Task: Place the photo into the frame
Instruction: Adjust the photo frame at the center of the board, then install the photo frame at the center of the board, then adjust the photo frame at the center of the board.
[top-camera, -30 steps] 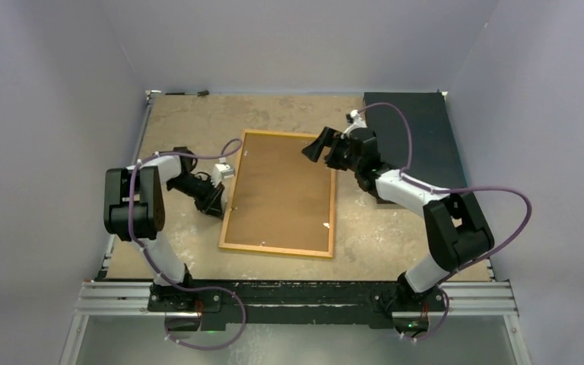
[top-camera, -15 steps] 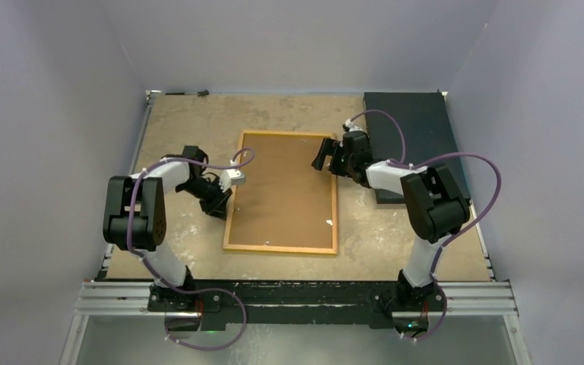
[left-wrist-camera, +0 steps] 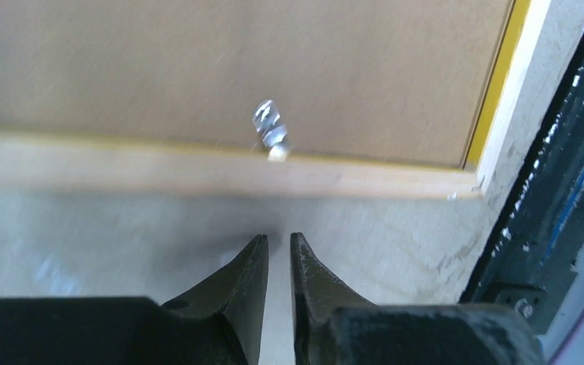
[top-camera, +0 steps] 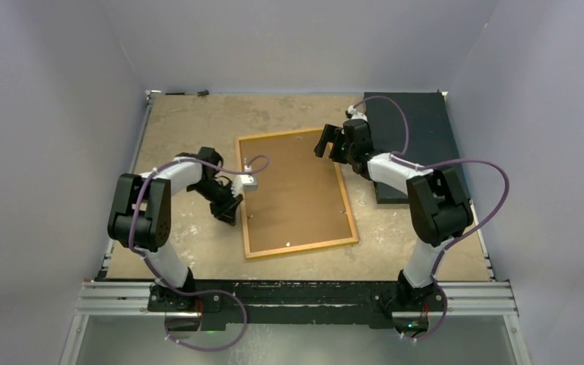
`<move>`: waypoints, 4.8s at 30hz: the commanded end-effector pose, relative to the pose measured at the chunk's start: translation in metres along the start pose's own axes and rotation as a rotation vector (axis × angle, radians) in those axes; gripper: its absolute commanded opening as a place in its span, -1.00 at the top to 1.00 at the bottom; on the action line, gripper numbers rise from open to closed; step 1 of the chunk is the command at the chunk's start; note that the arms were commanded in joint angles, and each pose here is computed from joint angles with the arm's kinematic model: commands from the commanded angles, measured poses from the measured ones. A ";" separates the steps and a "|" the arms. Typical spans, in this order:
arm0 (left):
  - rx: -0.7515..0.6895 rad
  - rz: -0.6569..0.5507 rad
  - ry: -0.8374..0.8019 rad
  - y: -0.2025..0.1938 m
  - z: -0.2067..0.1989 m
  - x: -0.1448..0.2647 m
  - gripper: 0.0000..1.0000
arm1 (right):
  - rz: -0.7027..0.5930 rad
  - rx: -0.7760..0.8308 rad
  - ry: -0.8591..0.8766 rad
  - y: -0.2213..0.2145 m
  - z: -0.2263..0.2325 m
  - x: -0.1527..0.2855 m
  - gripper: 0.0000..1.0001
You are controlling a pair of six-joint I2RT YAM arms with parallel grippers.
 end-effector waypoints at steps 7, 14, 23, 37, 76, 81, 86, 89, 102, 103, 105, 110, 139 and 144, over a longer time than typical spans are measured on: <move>0.332 -0.356 0.081 0.029 0.094 0.094 0.42 | -0.084 0.042 0.319 0.037 0.115 -0.008 -0.96; 0.504 -0.474 -0.026 0.055 0.118 0.061 0.07 | -0.002 0.074 0.475 0.009 0.189 -0.047 -0.94; 0.532 -0.472 -0.065 0.055 0.122 0.029 0.36 | 0.090 0.040 0.611 -0.026 0.230 -0.066 -0.92; 0.544 -0.421 -0.061 0.036 0.118 0.011 0.61 | 0.205 -0.049 0.679 -0.066 0.251 -0.083 -0.86; 0.422 -0.386 -0.058 0.023 0.102 0.053 0.59 | 0.075 -0.101 0.722 0.009 0.206 -0.018 -0.97; 0.351 -0.319 0.013 0.014 0.098 0.059 0.52 | -0.042 -0.093 0.483 0.056 0.115 -0.014 -0.97; 0.212 -0.178 0.156 0.008 0.082 0.038 0.51 | -0.137 -0.033 0.172 0.079 0.041 -0.028 -0.97; 0.129 -0.110 0.218 0.010 0.071 0.022 0.52 | -0.172 -0.003 0.068 0.087 0.019 -0.033 -0.97; 0.051 -0.033 0.235 0.007 0.050 0.006 0.54 | -0.069 -0.029 -0.003 0.055 -0.013 -0.084 -0.97; 0.046 -0.031 0.235 0.008 0.048 0.005 0.54 | -0.056 -0.037 0.024 0.053 -0.010 -0.087 -0.98; 0.043 -0.028 0.229 0.008 0.046 0.003 0.54 | -0.073 -0.035 0.058 0.056 -0.004 -0.093 -0.98; 0.044 0.005 0.207 0.006 0.040 -0.009 0.55 | -0.038 -0.010 0.203 0.052 0.046 -0.108 -0.97; 0.308 -0.384 0.457 0.083 0.180 0.121 0.31 | 0.061 0.065 0.305 -0.010 0.084 0.072 -0.97; 0.399 -0.443 0.419 0.090 0.212 0.106 0.31 | 0.218 -0.019 0.288 -0.088 0.038 0.134 -0.97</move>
Point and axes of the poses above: each gripper's point midway between its finger pads, its own x axis back along the fingers, its own z axis along the line the jaws close on, y = z × x, the point moved 4 cm from there along x, back along the fingers, and after that the axes turned 3 degrees about x, right-handed, at the moved point
